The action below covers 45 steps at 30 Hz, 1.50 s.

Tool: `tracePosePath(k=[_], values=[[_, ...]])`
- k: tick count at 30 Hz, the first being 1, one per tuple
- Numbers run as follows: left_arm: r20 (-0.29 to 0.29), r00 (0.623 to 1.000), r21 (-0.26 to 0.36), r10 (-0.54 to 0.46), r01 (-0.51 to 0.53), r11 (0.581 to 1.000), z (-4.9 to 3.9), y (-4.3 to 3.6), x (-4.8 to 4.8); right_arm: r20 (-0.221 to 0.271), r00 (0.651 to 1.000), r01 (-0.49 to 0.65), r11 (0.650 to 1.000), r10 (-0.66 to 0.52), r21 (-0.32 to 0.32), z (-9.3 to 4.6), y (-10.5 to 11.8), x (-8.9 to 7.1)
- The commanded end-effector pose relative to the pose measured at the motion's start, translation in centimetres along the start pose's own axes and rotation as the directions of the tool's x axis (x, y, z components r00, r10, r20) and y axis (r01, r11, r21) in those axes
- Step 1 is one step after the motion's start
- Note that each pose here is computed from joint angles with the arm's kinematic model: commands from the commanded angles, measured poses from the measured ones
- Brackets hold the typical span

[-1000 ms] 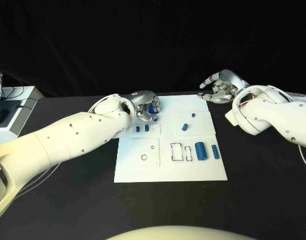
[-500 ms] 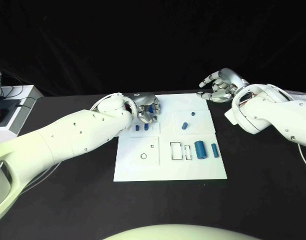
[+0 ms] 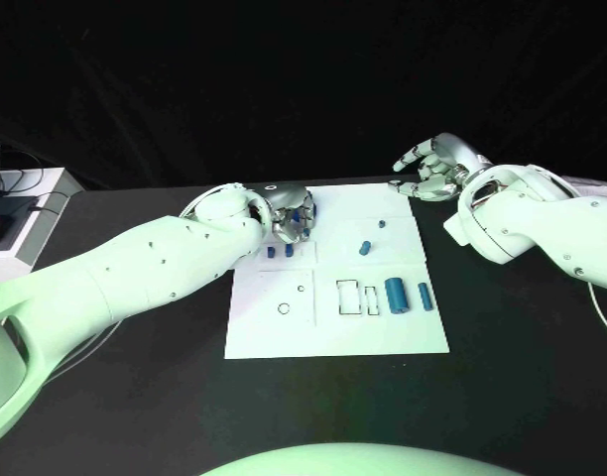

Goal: Assemble the parts on the task board

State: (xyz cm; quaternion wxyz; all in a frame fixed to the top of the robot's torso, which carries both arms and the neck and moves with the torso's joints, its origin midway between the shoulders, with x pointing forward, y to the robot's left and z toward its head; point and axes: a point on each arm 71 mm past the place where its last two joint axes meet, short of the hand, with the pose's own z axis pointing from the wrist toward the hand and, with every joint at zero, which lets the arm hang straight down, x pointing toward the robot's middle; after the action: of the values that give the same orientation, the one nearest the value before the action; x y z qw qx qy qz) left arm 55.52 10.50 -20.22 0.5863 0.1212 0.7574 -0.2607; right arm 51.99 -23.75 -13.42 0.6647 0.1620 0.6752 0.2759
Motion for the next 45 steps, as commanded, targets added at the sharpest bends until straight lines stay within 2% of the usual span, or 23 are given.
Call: tracePosePath(k=[1, 19, 30, 35, 39, 45], values=[[-0.016, 1.0, 0.004, 0.01, -0.01, 1.0, 0.13, -0.23, 0.07, 0.0, 1.0, 0.004, 1.0, -0.004, -0.017, 0.0, 0.2, 0.1], [-0.018, 1.0, 0.008, 0.007, -0.007, 1.0, 0.38, -0.21, 0.26, -0.001, 1.0, 0.004, 1.0, -0.004, -0.02, -0.1, 0.3, 0.1], [0.056, 0.998, 0.026, -0.014, 0.013, 1.0, 0.17, -0.1, -0.27, 0.001, 1.0, 0.005, 1.0, -0.005, -0.021, -0.1, 0.3, 0.1], [0.077, 0.996, 0.044, -0.039, 0.035, 0.998, -0.26, -0.22, -0.56, 0.001, 1.0, 0.005, 1.0, -0.005, -0.022, -0.1, 0.3, 0.1], [0.092, 0.993, 0.054, -0.068, 0.063, 0.997, -0.8, -0.19, -1.26, 0.001, 1.0, 0.006, 1.0, -0.006, -0.021, -0.1, 0.3, 0.0], [0.095, 0.99, 0.053, -0.107, 0.102, 0.993, -1.98, 0.47, -2.54, 0.002, 1.0, 0.007, 1.0, -0.007, -0.017, -0.1, 0.1, -0.1]])
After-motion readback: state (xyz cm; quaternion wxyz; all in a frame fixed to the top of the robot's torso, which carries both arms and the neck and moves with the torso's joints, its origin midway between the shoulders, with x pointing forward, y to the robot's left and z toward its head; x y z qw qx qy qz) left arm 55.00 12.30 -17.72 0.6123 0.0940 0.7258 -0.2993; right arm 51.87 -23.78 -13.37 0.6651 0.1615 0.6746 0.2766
